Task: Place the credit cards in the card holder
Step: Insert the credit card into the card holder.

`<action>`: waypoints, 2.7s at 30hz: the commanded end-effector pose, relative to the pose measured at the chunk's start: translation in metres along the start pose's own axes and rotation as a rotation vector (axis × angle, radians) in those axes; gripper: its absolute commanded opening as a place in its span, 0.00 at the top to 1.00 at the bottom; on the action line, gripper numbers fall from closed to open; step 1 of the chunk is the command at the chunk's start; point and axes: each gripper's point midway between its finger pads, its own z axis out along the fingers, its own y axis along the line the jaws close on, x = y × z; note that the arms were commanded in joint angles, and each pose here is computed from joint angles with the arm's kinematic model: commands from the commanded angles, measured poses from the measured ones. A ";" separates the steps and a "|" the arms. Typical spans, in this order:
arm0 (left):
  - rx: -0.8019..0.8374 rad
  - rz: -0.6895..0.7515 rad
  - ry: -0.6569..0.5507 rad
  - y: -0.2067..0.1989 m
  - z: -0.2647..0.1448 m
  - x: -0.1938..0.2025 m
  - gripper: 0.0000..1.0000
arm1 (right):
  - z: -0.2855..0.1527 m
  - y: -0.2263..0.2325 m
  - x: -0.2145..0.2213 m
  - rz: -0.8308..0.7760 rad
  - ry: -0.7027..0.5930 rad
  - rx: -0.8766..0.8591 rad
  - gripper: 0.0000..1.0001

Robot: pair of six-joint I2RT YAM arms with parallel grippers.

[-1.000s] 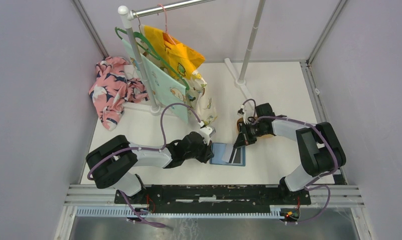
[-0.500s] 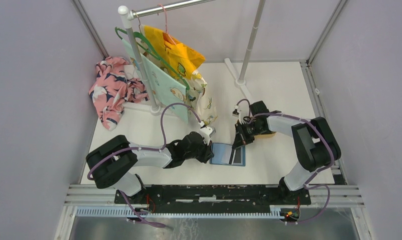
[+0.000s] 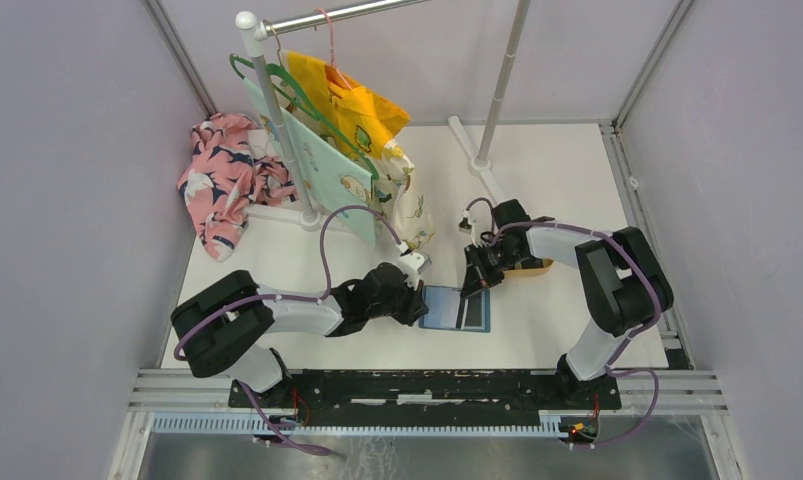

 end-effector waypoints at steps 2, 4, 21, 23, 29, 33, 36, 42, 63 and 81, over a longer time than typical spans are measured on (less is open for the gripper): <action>0.075 0.047 -0.084 -0.015 -0.002 -0.023 0.84 | 0.007 -0.009 -0.010 -0.038 0.022 0.044 0.99; 0.081 0.047 -0.086 -0.017 -0.003 -0.024 0.84 | 0.009 -0.007 -0.012 -0.036 0.033 0.031 0.98; 0.169 -0.069 -0.233 -0.055 -0.035 -0.074 0.61 | 0.016 -0.003 -0.014 -0.077 0.040 0.002 0.92; 0.166 -0.096 -0.245 -0.065 -0.033 -0.076 0.63 | 0.016 -0.004 -0.015 -0.077 0.039 0.004 0.92; -0.005 -0.082 -0.188 -0.075 -0.002 -0.062 0.77 | 0.016 -0.004 -0.014 -0.079 0.039 0.003 0.92; -0.063 -0.049 -0.148 -0.082 0.015 -0.053 0.76 | 0.017 -0.004 -0.014 -0.080 0.039 0.002 0.92; -0.095 -0.028 -0.120 -0.085 0.028 -0.050 0.76 | 0.017 -0.004 -0.014 -0.079 0.039 0.001 0.91; -0.155 0.010 -0.095 -0.087 0.049 -0.051 0.76 | 0.016 -0.003 -0.014 -0.080 0.039 -0.004 0.90; -0.408 0.082 -0.061 -0.044 0.063 -0.044 0.56 | 0.016 0.001 -0.015 -0.091 0.037 -0.021 0.82; -0.459 0.089 -0.072 -0.032 0.050 -0.044 0.55 | 0.006 0.012 -0.026 -0.155 0.017 -0.050 0.60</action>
